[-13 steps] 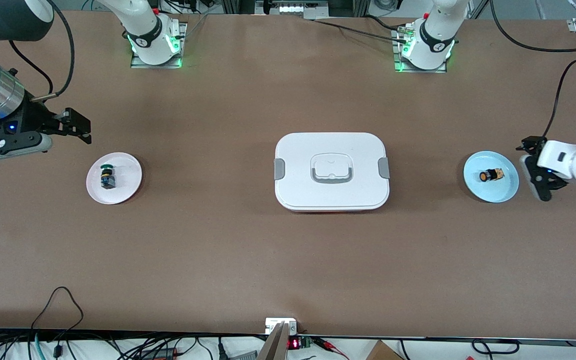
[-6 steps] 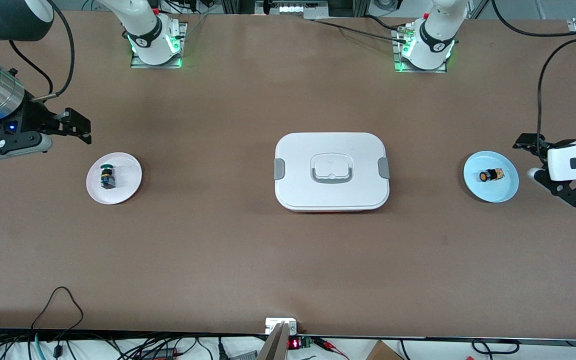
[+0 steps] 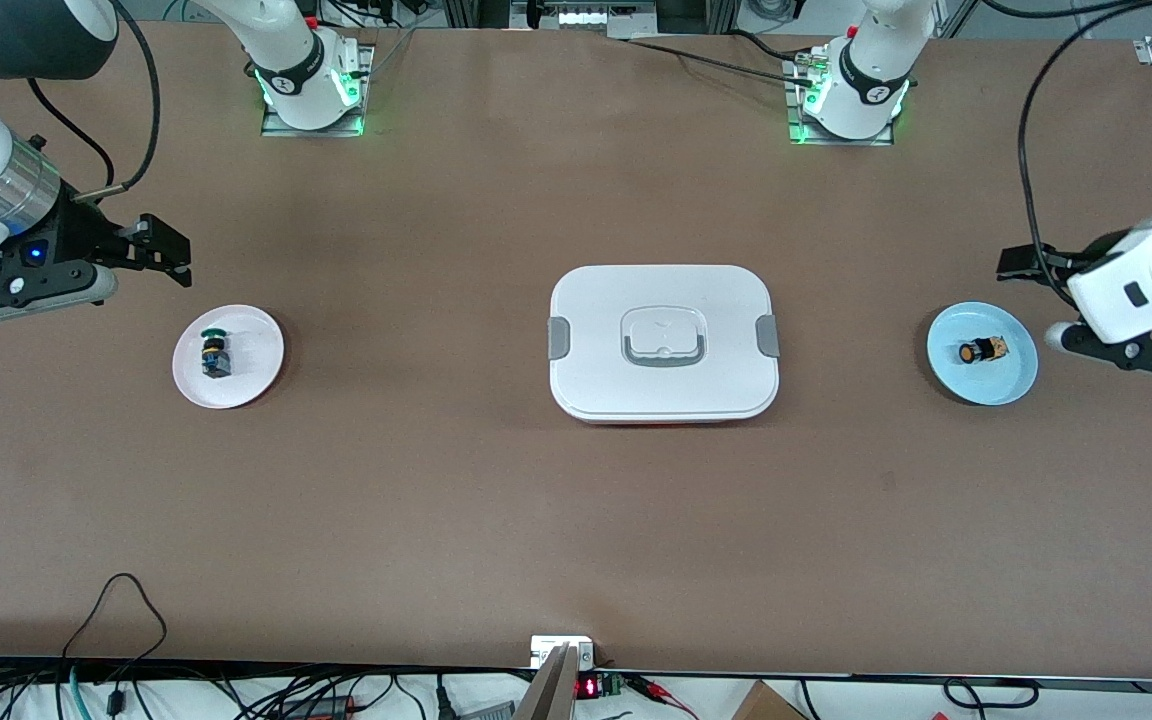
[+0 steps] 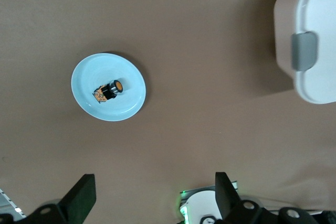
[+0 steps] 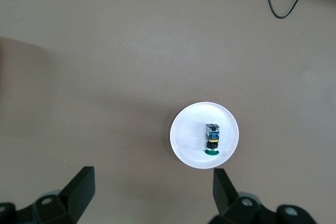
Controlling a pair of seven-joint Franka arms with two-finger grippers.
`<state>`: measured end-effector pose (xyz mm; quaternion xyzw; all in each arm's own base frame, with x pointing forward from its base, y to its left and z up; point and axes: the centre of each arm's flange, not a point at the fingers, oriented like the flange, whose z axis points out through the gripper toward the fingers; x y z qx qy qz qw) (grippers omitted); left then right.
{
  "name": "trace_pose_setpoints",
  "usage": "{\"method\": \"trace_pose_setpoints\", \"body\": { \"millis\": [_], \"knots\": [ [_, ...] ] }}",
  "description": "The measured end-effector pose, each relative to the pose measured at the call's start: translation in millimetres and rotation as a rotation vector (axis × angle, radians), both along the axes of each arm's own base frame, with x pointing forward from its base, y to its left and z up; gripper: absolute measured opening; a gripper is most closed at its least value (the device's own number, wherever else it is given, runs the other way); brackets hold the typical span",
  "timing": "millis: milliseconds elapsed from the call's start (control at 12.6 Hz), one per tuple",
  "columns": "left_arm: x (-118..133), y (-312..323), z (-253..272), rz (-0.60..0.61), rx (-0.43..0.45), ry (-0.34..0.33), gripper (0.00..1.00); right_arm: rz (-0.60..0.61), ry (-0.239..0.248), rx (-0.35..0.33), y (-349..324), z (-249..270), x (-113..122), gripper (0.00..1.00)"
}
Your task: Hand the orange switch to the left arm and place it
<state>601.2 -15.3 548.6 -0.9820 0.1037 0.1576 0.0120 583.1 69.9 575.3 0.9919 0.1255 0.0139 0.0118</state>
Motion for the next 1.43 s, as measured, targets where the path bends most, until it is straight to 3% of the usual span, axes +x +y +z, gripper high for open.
{"method": "trace_pose_setpoints", "body": {
  "millis": [238, 633, 950, 1425],
  "knots": [
    [-10.0, 7.9, 19.6, 0.117, -0.042, -0.119, 1.00, -0.001, 0.000, 0.000, -0.2, 0.0, 0.0, 1.00],
    [-26.9, 16.5, 29.4, 0.344, 0.000, -0.236, 1.00, -0.002, 0.000, 0.000, -0.3, 0.1, 0.1, 1.00],
    [-44.3, 4.8, 35.3, 0.312, -0.008, -0.272, 1.00, -0.003, 0.000, 0.000, -0.8, 0.1, 0.1, 1.00],
    [-46.3, 5.4, 32.0, 0.289, -0.012, -0.268, 1.00, -0.005, 0.000, 0.000, -1.1, 0.1, 0.2, 1.00]
  ]
}}
